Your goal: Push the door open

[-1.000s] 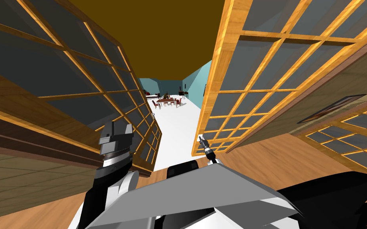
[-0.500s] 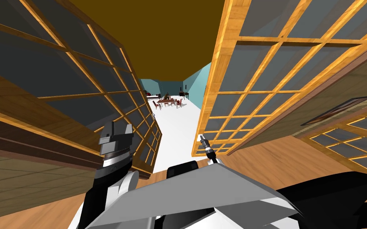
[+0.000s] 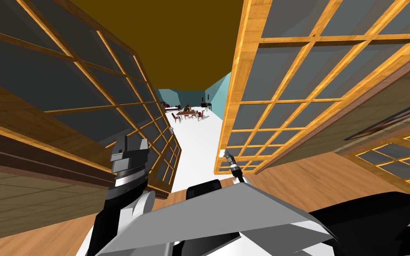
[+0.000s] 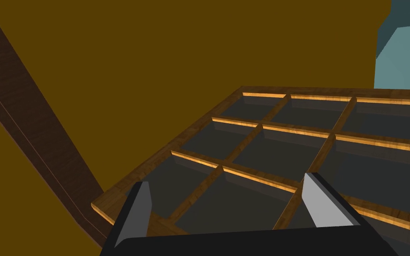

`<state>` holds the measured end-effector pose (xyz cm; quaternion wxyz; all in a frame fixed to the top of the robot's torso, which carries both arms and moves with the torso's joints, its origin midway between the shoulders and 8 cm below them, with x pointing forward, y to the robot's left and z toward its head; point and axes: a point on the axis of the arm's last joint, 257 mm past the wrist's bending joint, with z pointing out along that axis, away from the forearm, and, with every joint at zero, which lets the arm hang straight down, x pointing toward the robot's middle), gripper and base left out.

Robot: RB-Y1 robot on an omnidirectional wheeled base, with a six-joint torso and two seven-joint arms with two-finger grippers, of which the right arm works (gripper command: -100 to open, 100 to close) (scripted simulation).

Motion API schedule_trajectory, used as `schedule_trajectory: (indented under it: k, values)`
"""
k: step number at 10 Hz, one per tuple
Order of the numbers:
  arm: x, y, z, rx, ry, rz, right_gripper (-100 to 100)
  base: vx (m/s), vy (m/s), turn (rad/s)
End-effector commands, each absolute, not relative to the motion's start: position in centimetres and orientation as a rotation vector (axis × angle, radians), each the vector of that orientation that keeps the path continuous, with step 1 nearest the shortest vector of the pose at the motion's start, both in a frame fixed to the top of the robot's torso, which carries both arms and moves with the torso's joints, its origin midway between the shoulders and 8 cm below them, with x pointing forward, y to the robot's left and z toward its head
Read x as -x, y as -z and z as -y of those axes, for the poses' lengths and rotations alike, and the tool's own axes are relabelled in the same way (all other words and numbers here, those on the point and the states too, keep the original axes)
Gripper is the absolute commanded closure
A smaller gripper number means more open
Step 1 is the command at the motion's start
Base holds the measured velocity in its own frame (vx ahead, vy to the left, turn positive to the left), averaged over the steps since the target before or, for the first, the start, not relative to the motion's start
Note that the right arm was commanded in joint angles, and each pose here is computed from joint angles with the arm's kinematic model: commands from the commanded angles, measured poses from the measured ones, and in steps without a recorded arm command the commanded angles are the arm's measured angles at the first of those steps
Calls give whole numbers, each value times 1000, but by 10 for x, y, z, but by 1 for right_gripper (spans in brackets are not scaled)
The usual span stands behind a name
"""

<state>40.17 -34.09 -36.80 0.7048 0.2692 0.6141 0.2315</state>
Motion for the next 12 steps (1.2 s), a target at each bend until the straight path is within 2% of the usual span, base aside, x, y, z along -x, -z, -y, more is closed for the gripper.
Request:
schedule_trajectory:
  k: [1, 12]
  values:
    - [-402, 366, 344, -643, -554, -1342, -100, -48, -7, 55]
    - [-406, 358, 361, -935, -810, -1150, -100, -42, -11, 69]
